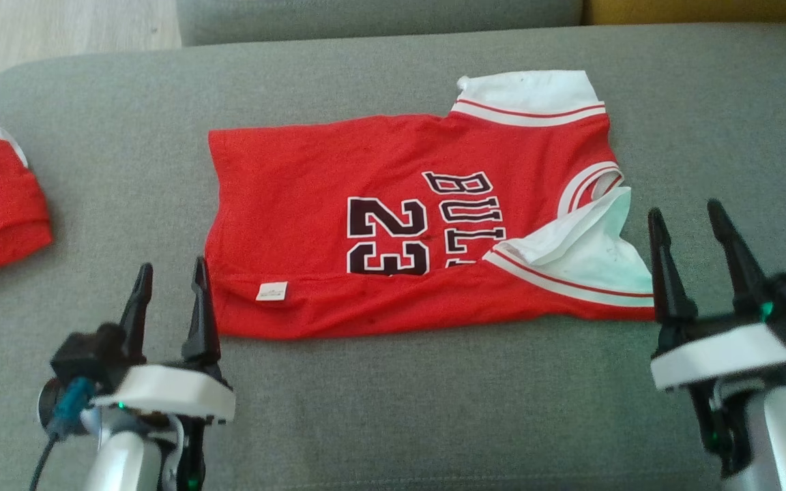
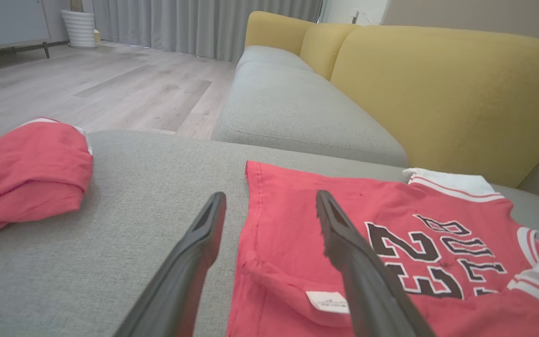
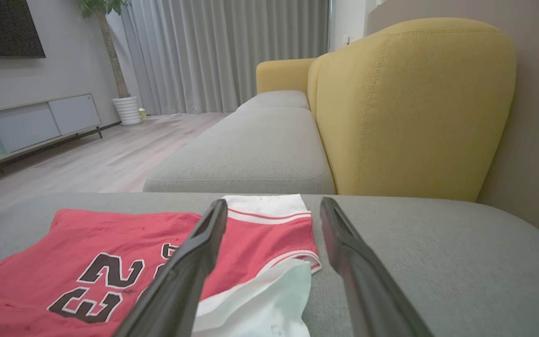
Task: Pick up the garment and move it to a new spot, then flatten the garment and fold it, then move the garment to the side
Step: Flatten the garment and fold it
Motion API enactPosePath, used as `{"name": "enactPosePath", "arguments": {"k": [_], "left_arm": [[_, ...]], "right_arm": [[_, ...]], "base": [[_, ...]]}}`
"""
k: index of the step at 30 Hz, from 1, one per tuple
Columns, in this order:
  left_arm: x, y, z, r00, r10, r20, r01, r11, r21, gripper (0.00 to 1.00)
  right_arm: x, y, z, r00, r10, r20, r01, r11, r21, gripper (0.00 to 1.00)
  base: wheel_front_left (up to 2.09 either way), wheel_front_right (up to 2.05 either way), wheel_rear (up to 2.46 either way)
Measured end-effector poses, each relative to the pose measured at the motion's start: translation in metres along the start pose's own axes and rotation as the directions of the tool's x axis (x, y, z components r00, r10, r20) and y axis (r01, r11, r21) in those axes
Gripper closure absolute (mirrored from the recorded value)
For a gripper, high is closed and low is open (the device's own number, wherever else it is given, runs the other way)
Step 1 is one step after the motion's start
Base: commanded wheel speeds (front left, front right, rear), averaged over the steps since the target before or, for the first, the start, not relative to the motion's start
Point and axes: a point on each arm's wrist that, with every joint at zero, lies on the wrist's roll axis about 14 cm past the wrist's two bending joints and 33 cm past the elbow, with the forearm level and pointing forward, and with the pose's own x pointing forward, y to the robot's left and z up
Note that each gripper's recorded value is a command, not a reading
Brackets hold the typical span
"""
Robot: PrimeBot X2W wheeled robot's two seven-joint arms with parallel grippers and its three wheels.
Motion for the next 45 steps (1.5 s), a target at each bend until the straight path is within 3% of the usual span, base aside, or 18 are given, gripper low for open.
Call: {"name": "enactPosePath", "arguments": {"k": [8,24,32,42,45], "left_arm": [[-0.016,-0.005,-0.002,1.000,-0.017,-0.008,0.017,0.999,0.048,0.00],[-0.018,-0.009,-0.001,0.999,-0.033,-0.008,0.034,0.998,0.060,0.00],[-0.004,-0.014,-0.029,0.990,-0.072,-0.124,0.079,0.996,0.049,0.00],[-0.018,0.001,-0.111,0.917,-0.043,-0.397,0.033,0.999,-0.031,0.00],[-0.011,0.003,-0.115,0.912,-0.044,-0.407,0.024,0.998,-0.053,0.00]], "right_arm": [[-0.029,0.004,-0.013,0.998,-0.027,-0.058,0.029,0.999,0.037,0.00],[-0.033,0.002,-0.013,0.997,-0.043,-0.068,0.047,0.998,0.052,0.00],[-0.026,-0.008,-0.063,0.971,-0.065,-0.230,0.086,0.993,0.083,0.00],[-0.032,-0.018,-0.137,0.881,-0.088,-0.465,0.152,0.983,0.102,0.00],[-0.027,-0.018,-0.143,0.873,-0.086,-0.480,0.160,0.980,0.117,0.00]], "base": [[0.00,0.00,0.00],[0.00,0.00,0.00],[0.00,0.00,0.00],[0.00,0.00,0.00],[0.00,0.00,0.00]]}}
